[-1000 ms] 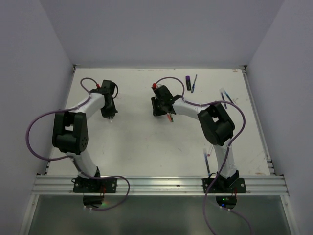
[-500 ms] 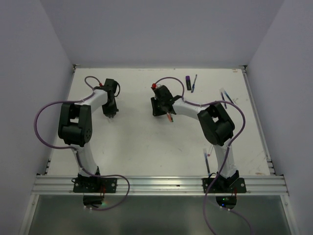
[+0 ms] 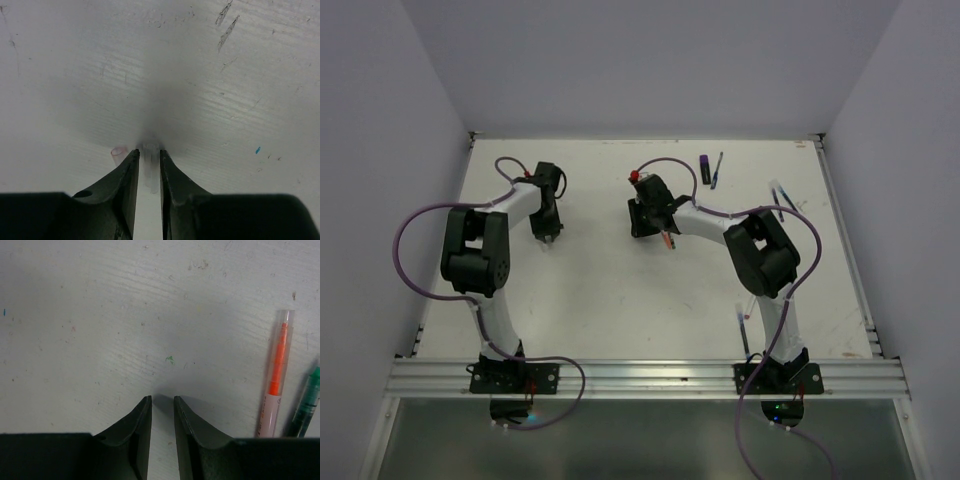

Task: Open the pen caps

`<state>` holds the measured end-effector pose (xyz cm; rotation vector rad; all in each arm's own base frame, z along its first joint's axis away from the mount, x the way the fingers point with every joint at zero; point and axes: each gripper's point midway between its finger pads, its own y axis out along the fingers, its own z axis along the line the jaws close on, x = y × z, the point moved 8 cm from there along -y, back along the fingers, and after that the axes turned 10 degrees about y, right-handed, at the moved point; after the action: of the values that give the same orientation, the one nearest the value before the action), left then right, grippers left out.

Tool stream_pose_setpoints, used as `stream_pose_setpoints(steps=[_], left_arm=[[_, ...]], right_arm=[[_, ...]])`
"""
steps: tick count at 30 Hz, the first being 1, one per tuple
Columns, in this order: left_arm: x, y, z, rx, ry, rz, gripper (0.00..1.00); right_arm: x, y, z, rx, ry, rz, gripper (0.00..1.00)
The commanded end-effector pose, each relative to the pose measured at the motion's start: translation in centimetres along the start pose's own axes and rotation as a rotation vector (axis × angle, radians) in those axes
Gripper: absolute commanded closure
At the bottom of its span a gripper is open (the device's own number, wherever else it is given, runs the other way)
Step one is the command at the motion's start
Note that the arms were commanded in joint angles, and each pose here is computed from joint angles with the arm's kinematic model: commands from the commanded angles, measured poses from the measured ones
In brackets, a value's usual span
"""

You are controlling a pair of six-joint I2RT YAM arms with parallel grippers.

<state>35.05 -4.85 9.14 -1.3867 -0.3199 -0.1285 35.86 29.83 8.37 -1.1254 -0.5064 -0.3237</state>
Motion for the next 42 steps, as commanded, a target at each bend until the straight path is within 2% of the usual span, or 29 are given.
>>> stream_pose_setpoints(steps=[1,13,15,16,17,20,23,27,28,31,32,33,36,37,39,42], left_arm=[[0.3,0.3,0.1,-0.001,-0.006,-0.018,0.74],[1.7,-1.7,0.2,-0.026,-0.025,-0.092,0.71],[2.1,-2.6,0.4,-0.018,-0.039,-0.116,0.65],[2.6,-3.3,0.5,-0.019,-0.047,-0.131,0.57],[2.9,-3.7,0.5,-0.016,-0.055,-0.143,0.54],[3.9,-6.1,0.7,-0.038,-0.077,-0.193,0.50],[5.0,-9.4,1.0,-0.079,-0.108,-0.268,0.46],[5.8,-14.7,0.8,-0.178,-0.129,-0.393,0.44],[5.6,-16.3,0.4,-0.214,-0.120,-0.423,0.43],[4.8,-18.1,-0.8,-0.299,-0.100,-0.450,0.43],[4.1,-19.2,-1.7,-0.342,-0.077,-0.473,0.43],[3.3,-18.9,-2.5,-0.367,-0.067,-0.464,0.43],[1.2,-20.3,-5.5,-0.508,-0.005,-0.498,0.42],[-0.6,-19.5,-6.6,-0.578,0.028,-0.448,0.42],[-2.1,-21.2,-8.6,-0.711,0.069,-0.503,0.42],[-5.2,-21.5,-10.7,-0.833,0.118,-0.492,0.42]], right_arm=[[-0.6,-0.7,-0.3,-0.009,-0.008,0.028,0.71],[-0.3,-1.0,-0.3,-0.018,-0.011,0.028,0.71],[0.3,-1.4,0.0,-0.018,-0.018,0.013,0.71],[0.7,-1.6,0.2,-0.017,-0.019,0.009,0.71],[0.9,-1.8,0.2,-0.016,-0.021,0.005,0.71],[1.8,-2.6,0.8,-0.013,-0.034,-0.008,0.70],[3.2,-4.5,1.2,-0.028,-0.049,-0.056,0.68],[5.0,-10.1,1.3,-0.072,-0.050,-0.152,0.64],[5.1,-12.9,0.8,-0.094,-0.038,-0.178,0.63],[3.5,-17.0,-1.3,-0.135,0.017,-0.166,0.61],[2.9,-18.0,-2.2,-0.150,0.035,-0.168,0.58],[2.2,-18.8,-3.1,-0.162,0.065,-0.160,0.49],[-0.6,-21.5,-7.3,-0.210,0.162,-0.151,0.43],[-2.5,-21.7,-9.5,-0.256,0.207,-0.115,0.43],[-4.1,-23.4,-10.8,-0.271,0.245,-0.118,0.44],[-7.6,-24.3,-12.5,-0.323,0.295,-0.068,0.46]])
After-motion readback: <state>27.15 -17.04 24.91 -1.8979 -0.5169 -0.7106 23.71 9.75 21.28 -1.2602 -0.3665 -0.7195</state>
